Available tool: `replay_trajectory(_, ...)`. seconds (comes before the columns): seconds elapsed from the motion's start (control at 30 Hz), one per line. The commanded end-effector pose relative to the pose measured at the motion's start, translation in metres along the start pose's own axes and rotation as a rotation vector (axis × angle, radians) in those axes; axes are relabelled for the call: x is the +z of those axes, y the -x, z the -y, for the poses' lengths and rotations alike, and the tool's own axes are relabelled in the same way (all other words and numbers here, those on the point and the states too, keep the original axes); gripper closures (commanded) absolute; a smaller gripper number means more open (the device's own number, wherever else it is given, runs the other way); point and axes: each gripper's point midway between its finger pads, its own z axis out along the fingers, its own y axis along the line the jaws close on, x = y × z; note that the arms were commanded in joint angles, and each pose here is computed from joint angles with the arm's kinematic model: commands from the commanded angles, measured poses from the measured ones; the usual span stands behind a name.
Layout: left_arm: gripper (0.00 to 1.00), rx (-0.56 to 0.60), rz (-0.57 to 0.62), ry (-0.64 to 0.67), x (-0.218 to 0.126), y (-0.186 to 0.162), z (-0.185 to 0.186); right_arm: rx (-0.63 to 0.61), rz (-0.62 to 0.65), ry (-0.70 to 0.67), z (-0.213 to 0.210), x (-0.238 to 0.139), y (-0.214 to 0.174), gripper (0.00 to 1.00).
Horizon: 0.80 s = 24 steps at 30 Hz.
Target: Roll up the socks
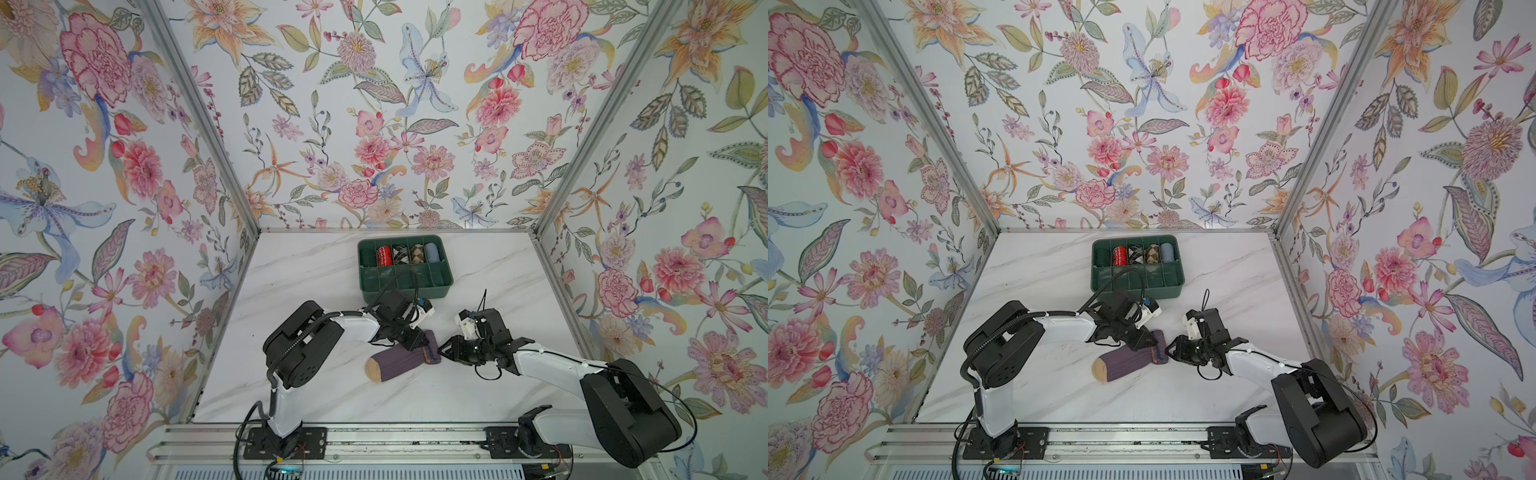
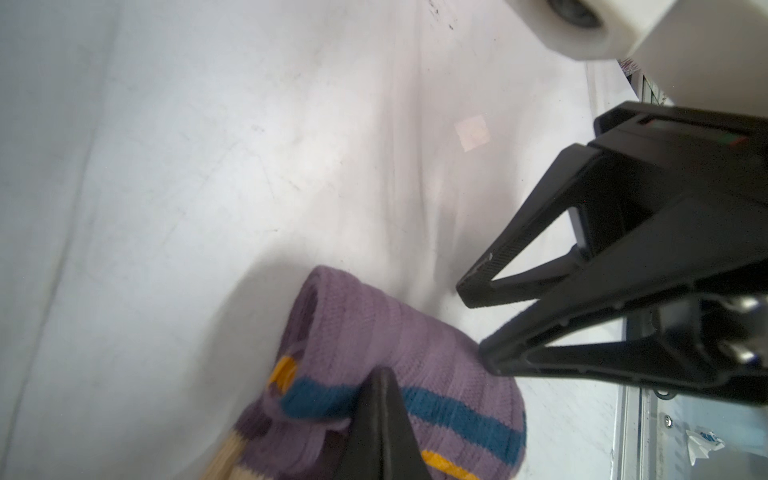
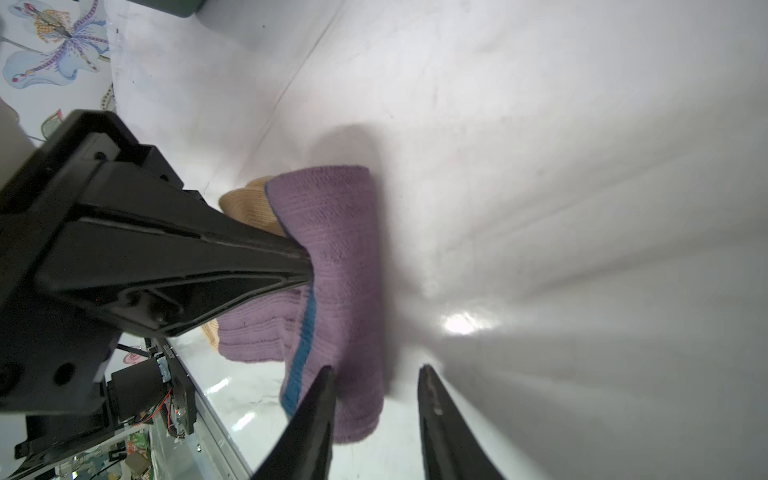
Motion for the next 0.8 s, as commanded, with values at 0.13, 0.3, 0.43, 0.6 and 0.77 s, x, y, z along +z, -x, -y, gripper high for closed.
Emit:
replay_trajectory(0.13, 1.0, -0.082, -0.159, 0.05, 0.011, -0.059, -0.024, 0.028, -0.002, 0.05, 0.0, 0.002, -0.002, 0.62)
replay_trajectory(0.3, 1.0, -0.09, -0.156, 0.036, 0.013, -0.061, -0.023, 0.049, -0.011, 0.058, 0.004, 0.009, -0.004, 0.62)
replay_trajectory(0.43, 1.0, -0.1, -0.157, 0.027, 0.014, -0.065, -0.024, 0.063, -0.016, 0.083, 0.003, 0.014, -0.005, 0.62)
replay_trajectory(0.6, 1.0, -0.104, -0.151, 0.021, 0.014, -0.064, -0.023, 0.074, -0.024, 0.091, 0.005, 0.018, -0.007, 0.63)
replay_trajectory(0.77, 1.0, -0.105, -0.149, 0.016, 0.014, -0.064, -0.023, 0.082, -0.029, 0.085, 0.008, 0.022, -0.009, 0.63)
